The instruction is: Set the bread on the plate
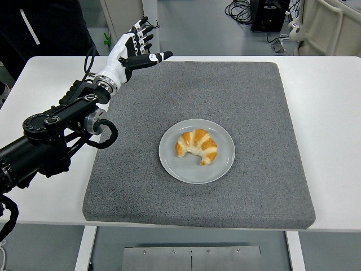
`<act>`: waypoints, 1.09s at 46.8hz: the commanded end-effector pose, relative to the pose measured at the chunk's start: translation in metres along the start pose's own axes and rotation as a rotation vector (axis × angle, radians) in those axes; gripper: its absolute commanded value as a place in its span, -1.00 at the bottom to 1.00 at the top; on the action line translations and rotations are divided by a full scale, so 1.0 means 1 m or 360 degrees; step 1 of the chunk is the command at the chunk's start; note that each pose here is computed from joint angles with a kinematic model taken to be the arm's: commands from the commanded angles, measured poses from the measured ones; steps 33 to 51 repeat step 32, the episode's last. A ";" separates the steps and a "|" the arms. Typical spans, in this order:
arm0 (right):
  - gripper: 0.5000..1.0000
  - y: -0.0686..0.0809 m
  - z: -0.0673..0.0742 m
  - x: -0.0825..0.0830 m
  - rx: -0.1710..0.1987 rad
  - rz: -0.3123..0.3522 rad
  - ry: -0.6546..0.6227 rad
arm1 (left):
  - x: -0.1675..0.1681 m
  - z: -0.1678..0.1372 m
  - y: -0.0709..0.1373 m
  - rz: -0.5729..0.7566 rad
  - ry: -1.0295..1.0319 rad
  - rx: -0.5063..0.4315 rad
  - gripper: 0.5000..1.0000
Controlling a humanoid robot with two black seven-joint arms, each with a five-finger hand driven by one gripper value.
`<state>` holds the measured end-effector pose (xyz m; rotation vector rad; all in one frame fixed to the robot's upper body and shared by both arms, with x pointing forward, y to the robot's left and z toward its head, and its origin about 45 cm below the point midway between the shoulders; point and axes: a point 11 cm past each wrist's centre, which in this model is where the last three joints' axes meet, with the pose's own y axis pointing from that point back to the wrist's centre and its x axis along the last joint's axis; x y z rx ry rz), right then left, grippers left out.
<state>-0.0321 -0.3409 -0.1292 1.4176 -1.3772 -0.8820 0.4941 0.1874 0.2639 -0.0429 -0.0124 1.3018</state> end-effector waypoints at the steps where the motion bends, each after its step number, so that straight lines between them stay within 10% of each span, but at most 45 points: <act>1: 1.00 0.000 0.000 0.000 0.0000 0.0000 0.0000 | 0.006 0.000 -0.002 0.0050 0.0053 -0.0019 0.87; 51: 1.00 -0.001 -0.004 -0.003 0.0012 -0.0014 -0.0012 | 0.056 -0.033 -0.002 0.0330 0.0717 0.0015 0.88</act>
